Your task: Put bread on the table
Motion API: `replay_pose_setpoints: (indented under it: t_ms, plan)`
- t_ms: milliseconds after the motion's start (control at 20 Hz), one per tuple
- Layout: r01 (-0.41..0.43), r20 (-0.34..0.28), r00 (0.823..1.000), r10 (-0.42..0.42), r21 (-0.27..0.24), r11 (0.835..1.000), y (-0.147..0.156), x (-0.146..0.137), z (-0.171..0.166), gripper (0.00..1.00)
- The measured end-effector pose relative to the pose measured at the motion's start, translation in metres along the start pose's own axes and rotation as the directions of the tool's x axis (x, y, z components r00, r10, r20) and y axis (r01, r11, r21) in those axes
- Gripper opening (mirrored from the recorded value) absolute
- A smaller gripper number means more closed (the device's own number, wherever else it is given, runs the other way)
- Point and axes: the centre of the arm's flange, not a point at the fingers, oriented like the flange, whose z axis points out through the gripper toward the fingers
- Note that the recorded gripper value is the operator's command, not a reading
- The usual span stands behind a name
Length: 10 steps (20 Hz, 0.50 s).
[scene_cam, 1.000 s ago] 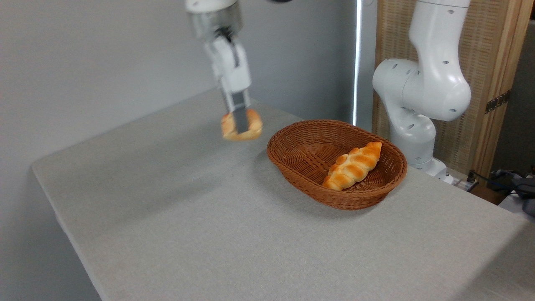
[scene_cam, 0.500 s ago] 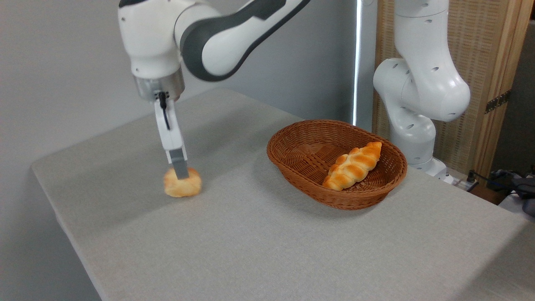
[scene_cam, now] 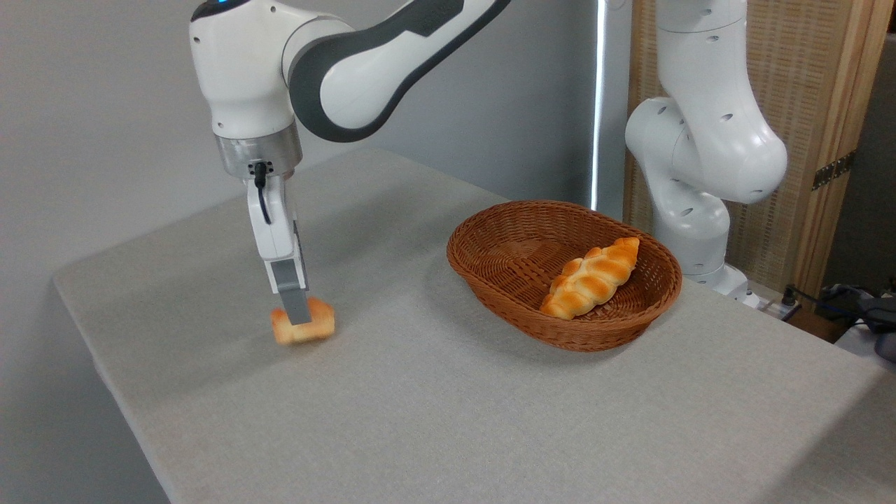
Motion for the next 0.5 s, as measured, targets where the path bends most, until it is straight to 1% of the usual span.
replay_pose_setpoints:
  t_ms: [200, 300, 400, 500]
  plan:
    - [0.017, -0.023, 1.0, -0.016, 0.041, 0.999, -0.01, -0.005, -0.023, 1.0]
    - [0.045, -0.032, 0.999, -0.043, 0.062, 0.997, -0.016, -0.015, -0.036, 1.0]
    - [0.115, -0.045, 0.993, -0.111, 0.082, 0.99, -0.019, -0.027, -0.054, 1.0]
    - [0.216, -0.041, 0.976, -0.214, 0.073, 0.974, -0.014, -0.039, -0.073, 1.0]
